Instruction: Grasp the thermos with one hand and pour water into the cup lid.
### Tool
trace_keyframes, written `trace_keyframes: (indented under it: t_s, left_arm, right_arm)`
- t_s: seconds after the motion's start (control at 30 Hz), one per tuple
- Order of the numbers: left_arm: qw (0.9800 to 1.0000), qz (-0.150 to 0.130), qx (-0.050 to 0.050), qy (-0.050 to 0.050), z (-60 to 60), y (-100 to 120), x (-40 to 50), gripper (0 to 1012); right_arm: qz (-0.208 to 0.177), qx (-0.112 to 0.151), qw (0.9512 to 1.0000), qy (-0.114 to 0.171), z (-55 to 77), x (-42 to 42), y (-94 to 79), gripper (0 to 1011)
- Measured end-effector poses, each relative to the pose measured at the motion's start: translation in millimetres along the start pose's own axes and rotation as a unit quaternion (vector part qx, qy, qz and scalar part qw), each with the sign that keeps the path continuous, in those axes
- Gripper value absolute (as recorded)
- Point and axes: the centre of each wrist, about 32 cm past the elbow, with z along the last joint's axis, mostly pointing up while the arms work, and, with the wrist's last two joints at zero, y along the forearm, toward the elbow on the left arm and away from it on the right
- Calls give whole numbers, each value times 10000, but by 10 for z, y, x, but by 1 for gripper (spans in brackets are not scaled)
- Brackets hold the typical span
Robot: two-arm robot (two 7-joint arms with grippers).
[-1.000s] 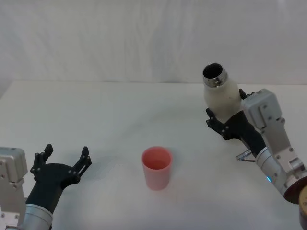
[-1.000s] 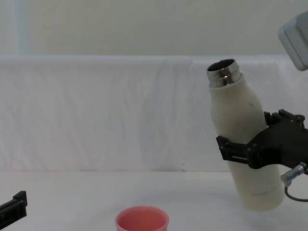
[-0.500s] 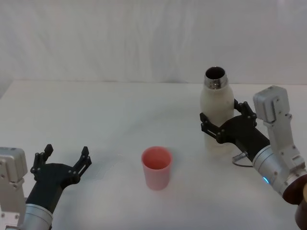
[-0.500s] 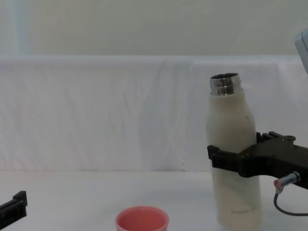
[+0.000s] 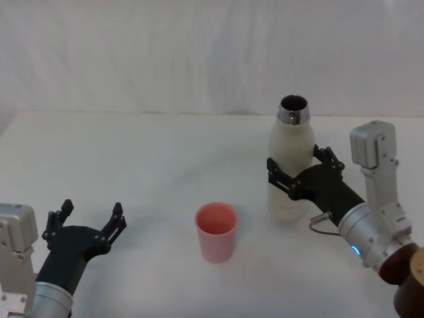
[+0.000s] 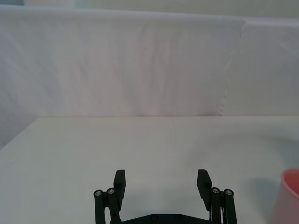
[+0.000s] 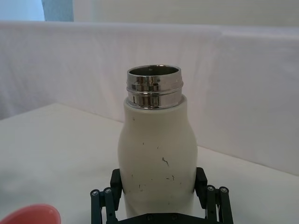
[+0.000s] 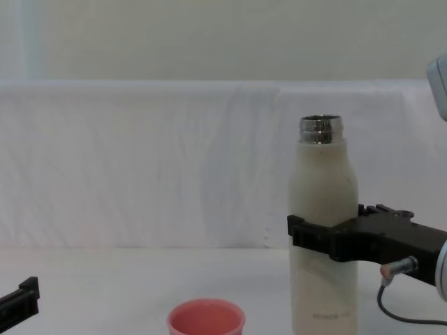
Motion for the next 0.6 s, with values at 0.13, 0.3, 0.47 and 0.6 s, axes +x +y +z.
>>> trace_keyframes:
  t_s: [0.13,0.3,0.47,0.6]
  left_arm:
    - [10000,0,0,0,0,0,0,1001]
    - [10000,0,0,0,0,0,0,1001]
    - [10000,0,0,0,0,0,0,1001]
    - [10000,0,0,0,0,0,0,1001]
  right_arm:
    - [9,1,10000,54,-11,-32,50,956]
    - [22,-20,10000,21,-12,-57,102,957]
    - [31,-57,10000,9,-20,-60,117,956]
    - [29,-82,10000,33,-37,-58,115,956]
